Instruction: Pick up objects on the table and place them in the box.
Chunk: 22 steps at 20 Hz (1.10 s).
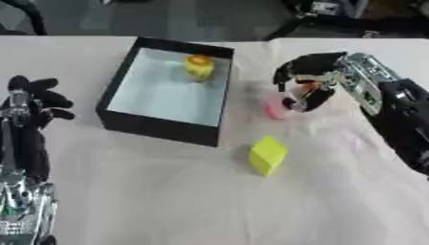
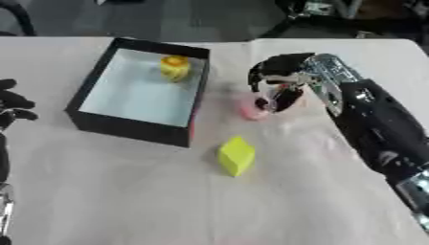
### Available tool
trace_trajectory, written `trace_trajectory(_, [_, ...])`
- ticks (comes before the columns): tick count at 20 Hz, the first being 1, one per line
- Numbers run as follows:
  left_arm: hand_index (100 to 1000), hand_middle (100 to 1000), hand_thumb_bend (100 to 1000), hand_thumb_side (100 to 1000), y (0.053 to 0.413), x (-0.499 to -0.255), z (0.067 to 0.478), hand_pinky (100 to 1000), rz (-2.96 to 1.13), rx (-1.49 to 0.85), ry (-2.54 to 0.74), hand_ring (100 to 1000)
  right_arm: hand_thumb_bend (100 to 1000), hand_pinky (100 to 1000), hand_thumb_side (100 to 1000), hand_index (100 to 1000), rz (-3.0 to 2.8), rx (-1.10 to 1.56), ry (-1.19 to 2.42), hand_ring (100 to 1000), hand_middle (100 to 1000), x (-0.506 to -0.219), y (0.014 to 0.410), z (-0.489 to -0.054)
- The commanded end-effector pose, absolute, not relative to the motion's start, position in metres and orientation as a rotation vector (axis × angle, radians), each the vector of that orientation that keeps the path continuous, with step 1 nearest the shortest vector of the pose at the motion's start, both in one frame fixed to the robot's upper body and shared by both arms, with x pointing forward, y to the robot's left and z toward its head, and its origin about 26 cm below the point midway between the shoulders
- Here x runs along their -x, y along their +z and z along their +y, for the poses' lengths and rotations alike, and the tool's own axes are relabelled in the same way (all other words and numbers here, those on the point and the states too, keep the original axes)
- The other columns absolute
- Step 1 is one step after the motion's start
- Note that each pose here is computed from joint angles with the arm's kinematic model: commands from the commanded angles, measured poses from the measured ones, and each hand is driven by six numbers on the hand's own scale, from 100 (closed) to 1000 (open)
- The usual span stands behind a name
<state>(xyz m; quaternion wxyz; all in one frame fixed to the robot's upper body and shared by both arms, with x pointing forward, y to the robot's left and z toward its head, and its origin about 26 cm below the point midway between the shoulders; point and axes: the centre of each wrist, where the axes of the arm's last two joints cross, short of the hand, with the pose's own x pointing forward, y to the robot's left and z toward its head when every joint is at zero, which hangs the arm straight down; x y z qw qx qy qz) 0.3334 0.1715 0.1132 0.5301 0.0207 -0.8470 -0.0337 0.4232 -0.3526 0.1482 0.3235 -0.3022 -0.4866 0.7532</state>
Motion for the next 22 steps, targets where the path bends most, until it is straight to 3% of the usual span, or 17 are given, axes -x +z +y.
trace_trajectory(1, [664, 461, 100, 949, 0.121, -0.333, 0.174, 463, -2.057, -0.059, -0.085, 515, 100, 810, 237, 304, -1.440, 0.869, 1.857, 849, 700, -0.424, 0.171, -0.357])
trace_trajectory(11, [662, 461, 100, 947, 0.124, -0.332, 0.169, 469, -2.091, -0.007, -0.047, 513, 100, 793, 198, 253, -1.864, 0.862, 1.521, 835, 615, -0.425, 0.225, -0.338])
trace_trajectory(18, [658, 460, 100, 949, 0.129, -0.332, 0.161, 441, -2.143, 0.090, 0.016, 505, 100, 786, 204, 257, -1.963, 0.689, 1.442, 836, 589, -0.441, 0.214, -0.306])
trace_trajectory(22, [657, 457, 100, 956, 0.131, -0.333, 0.161, 312, -2.166, 0.105, 0.058, 500, 100, 788, 209, 273, -1.967, 0.556, 1.496, 851, 594, -0.445, 0.200, -0.294])
